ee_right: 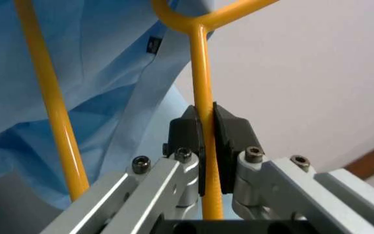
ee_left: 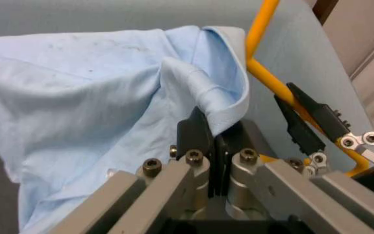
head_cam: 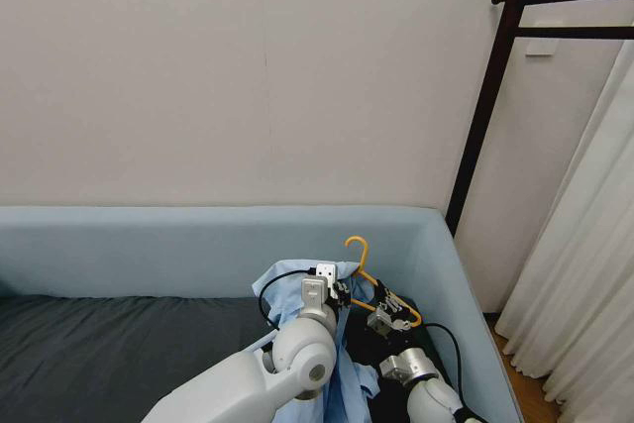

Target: Pick up the clothes from the sofa and hang them on the clothes hanger.

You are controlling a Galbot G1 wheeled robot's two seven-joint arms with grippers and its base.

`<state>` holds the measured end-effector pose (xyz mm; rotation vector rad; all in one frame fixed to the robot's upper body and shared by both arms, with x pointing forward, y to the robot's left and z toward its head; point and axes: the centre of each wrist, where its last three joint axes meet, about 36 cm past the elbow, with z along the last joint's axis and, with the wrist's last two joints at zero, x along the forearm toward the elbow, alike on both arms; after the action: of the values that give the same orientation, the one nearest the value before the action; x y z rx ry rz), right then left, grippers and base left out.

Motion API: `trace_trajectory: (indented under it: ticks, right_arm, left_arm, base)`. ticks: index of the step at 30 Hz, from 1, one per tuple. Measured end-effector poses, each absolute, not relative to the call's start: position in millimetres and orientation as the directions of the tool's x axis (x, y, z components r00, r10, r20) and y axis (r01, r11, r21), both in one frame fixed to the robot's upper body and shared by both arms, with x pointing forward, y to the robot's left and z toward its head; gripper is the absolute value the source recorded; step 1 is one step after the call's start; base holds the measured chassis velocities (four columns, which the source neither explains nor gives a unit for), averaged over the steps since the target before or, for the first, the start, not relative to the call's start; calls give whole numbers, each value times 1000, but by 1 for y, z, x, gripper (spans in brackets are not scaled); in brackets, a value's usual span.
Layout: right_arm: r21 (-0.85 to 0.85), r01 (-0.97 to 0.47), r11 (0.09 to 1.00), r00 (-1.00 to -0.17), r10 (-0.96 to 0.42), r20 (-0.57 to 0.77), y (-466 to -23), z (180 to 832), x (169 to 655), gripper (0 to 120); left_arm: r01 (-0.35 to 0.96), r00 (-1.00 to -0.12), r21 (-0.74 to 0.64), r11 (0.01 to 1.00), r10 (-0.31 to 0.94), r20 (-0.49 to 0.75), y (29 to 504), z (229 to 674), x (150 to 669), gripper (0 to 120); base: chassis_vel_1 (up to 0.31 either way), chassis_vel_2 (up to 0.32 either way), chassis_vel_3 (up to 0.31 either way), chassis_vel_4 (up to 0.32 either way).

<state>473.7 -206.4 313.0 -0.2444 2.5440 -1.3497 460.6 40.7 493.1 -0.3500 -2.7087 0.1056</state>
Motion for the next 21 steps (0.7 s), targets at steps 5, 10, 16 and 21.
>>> trace_trajectory:
  ticks: [5, 10, 16, 21]
  right_arm:
    - [-831, -19, 556, -942, -289, -172, -202, 314, 474, 4]
    - [-813, 23, 582, -933, -279, -226, -202, 315, 477, 4]
    - [-809, 42, 586, -928, -278, -250, -206, 309, 471, 4]
    - [-817, 52, 574, -922, -286, -260, -212, 309, 473, 4]
  left_arm:
    - [250, -879, -143, 957, 287, 381, 41, 500, 461, 14]
    - [305, -860, -103, 947, 320, 397, 60, 511, 448, 35]
    - [350, -844, -31, 936, 330, 424, 103, 519, 430, 57]
    - [409, -833, -53, 911, 396, 386, 140, 534, 418, 74]
  base:
    - [0, 0, 0, 0]
    - [0, 0, 0, 0]
    - [0, 0, 0, 0]
    - [0, 0, 0, 0]
